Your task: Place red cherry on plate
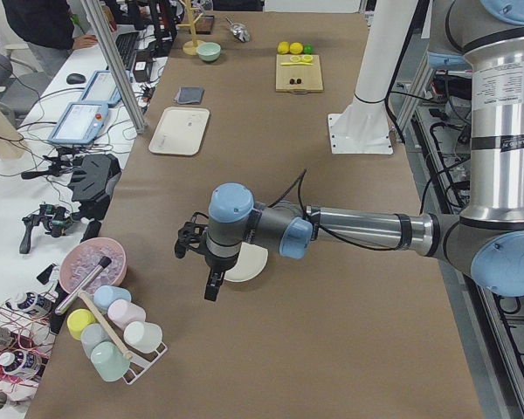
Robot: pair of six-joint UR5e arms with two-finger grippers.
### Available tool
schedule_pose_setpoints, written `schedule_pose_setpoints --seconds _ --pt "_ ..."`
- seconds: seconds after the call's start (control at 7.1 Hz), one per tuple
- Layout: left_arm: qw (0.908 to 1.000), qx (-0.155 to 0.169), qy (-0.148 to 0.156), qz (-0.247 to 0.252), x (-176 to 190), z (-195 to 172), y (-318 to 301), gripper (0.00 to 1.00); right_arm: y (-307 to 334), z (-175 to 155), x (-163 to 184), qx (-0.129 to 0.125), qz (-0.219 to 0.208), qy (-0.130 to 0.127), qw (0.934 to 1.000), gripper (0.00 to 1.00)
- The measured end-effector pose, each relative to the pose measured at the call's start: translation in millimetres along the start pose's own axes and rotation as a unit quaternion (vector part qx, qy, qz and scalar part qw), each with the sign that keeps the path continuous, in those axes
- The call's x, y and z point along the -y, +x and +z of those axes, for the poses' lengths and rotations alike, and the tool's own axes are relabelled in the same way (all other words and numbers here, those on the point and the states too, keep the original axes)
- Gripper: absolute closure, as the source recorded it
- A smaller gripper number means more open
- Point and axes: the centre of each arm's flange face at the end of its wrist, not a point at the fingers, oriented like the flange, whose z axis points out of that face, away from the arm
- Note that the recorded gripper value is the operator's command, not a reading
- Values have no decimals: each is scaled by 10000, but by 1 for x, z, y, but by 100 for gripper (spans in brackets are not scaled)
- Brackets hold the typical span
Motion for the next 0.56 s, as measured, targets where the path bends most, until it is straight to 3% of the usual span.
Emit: schedule_pose_setpoints --seconds 0.56 --pt "10000 1 -18 -12 1 2 -2 2 0 0 0 16 8 -1 10000 0"
